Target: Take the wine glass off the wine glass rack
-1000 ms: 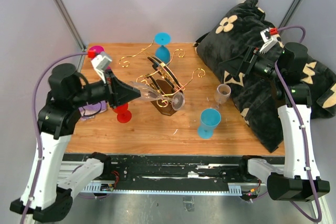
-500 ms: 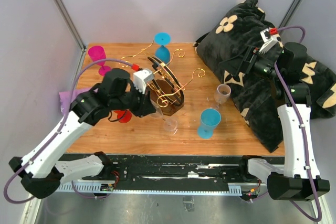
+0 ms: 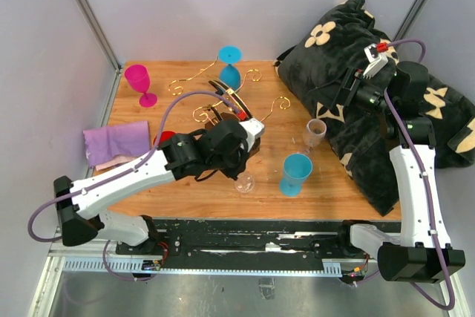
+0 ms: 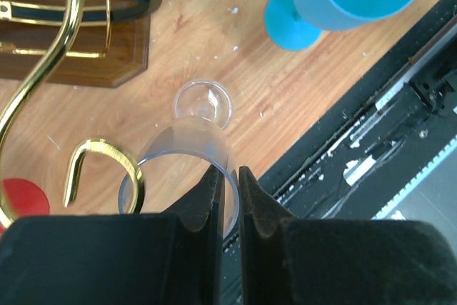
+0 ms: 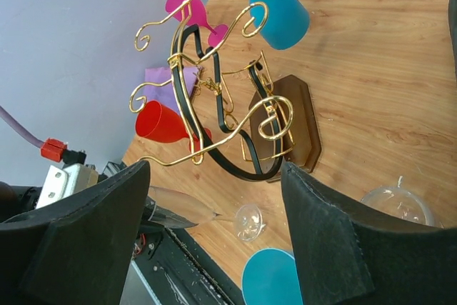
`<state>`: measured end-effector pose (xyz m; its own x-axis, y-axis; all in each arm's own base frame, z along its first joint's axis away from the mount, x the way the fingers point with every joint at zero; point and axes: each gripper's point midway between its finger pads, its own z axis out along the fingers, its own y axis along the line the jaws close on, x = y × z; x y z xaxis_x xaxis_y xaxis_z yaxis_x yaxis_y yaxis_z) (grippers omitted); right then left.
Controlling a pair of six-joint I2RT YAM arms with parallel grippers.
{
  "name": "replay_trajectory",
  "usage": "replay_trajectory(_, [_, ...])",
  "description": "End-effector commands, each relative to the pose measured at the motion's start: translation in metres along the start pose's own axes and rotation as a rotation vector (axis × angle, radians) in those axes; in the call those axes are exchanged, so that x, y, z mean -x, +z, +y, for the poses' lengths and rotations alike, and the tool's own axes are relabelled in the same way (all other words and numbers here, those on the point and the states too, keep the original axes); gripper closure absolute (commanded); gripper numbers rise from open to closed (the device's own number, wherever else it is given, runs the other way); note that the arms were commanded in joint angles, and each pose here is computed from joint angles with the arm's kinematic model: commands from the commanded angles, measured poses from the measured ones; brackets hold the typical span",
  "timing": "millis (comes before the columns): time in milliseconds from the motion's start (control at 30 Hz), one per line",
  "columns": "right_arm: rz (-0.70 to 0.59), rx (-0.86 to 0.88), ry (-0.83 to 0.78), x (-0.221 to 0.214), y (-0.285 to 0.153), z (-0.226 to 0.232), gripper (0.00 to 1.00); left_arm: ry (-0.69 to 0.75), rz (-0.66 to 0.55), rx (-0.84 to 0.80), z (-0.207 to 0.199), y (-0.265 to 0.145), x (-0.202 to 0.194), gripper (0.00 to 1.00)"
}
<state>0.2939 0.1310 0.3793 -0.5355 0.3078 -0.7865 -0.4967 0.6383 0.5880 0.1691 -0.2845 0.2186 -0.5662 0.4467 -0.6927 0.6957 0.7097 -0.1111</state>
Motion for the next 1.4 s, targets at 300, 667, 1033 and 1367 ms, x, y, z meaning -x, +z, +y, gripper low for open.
replay_trajectory(300, [-0.012,0.015,-0.046,0.003,-0.005,0.006,0.25,0.128,0.049,0.059,-0.036,0.052,0.02,0.99])
replay_trajectory(667, [-0.012,0.001,-0.044,0.004,-0.004,0.003,0.25,0.159,0.075,0.022,-0.051,0.047,0.025,0.48])
replay_trajectory(1033, [-0.015,-0.034,-0.063,0.006,-0.007,-0.001,0.25,0.148,0.005,0.001,-0.059,0.026,0.06,0.36])
replay_trajectory(1367, [-0.001,-0.016,-0.092,0.017,0.009,0.005,0.28,0.076,-0.186,-0.042,-0.072,-0.022,0.125,0.38])
